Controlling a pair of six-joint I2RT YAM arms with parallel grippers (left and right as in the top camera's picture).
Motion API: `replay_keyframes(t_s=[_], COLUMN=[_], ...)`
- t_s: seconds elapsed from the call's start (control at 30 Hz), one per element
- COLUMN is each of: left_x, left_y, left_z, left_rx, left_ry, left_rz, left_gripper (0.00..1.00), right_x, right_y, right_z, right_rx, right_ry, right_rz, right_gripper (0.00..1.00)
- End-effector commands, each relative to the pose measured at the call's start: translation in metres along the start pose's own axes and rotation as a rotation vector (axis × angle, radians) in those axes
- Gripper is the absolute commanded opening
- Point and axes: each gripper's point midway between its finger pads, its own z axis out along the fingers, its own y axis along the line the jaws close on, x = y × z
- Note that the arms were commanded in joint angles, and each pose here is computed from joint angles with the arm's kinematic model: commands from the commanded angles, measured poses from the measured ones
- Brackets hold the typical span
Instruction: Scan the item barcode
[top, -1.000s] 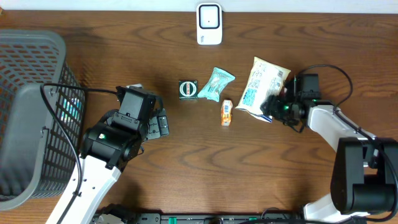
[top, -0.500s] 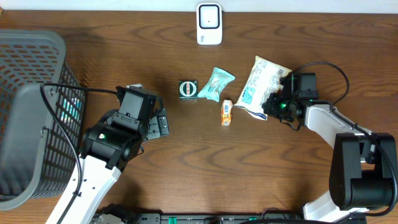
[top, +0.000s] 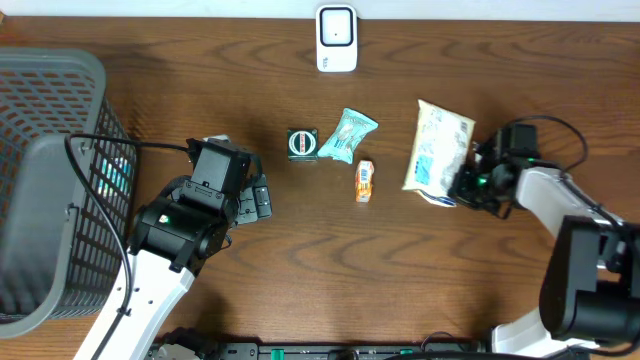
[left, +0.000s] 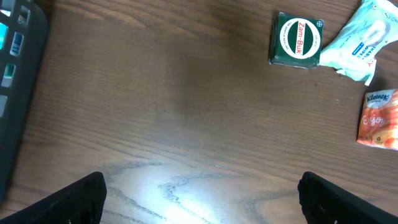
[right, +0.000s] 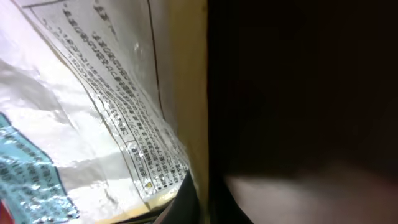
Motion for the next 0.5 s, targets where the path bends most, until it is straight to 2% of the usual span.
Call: replay_keyframes(t_s=[0.0, 0.13, 0.23, 0.3, 0.37, 0.47], left_x=[-0.002, -0.002, -0.002, -0.002, -0.002, -0.002], left_y=[0.003, 0.003, 0.003, 0.003, 0.003, 0.003], left_z=[0.0, 0.0, 0.0, 0.0, 0.0, 0.0], left_rx=[-0.017, -0.017, -0.017, -0.017, -0.017, -0.017], left_ry=[-0.007, -0.007, -0.007, -0.007, -0.007, -0.007], left_rz=[0.0, -0.001, -0.001, -0.001, -0.001, -0.001], left_gripper=[0.98, 0.98, 0.98, 0.98, 0.98, 0.98], right_x=[-0.017, -0.025, -0.03, -0.029, -0.029, -0.029], right_y=[-0.001, -0.015, -0.029, -0.029, -0.024, -0.014], right_z=[-0.025, -0.042, -0.054, -0.056, -0.055, -0.057], right_rx=[0.038, 0.169, 0.268, 0.268, 0.241, 0.186], right_ry=[-0.062, -0.096, -0.124, -0.128, -0.124, -0.116], right_rz=[-0.144, -0.166, -0.11, -0.072, -0.054, -0.056], right_gripper=[0.01, 0.01, 0.01, 0.04, 0.13, 0.13])
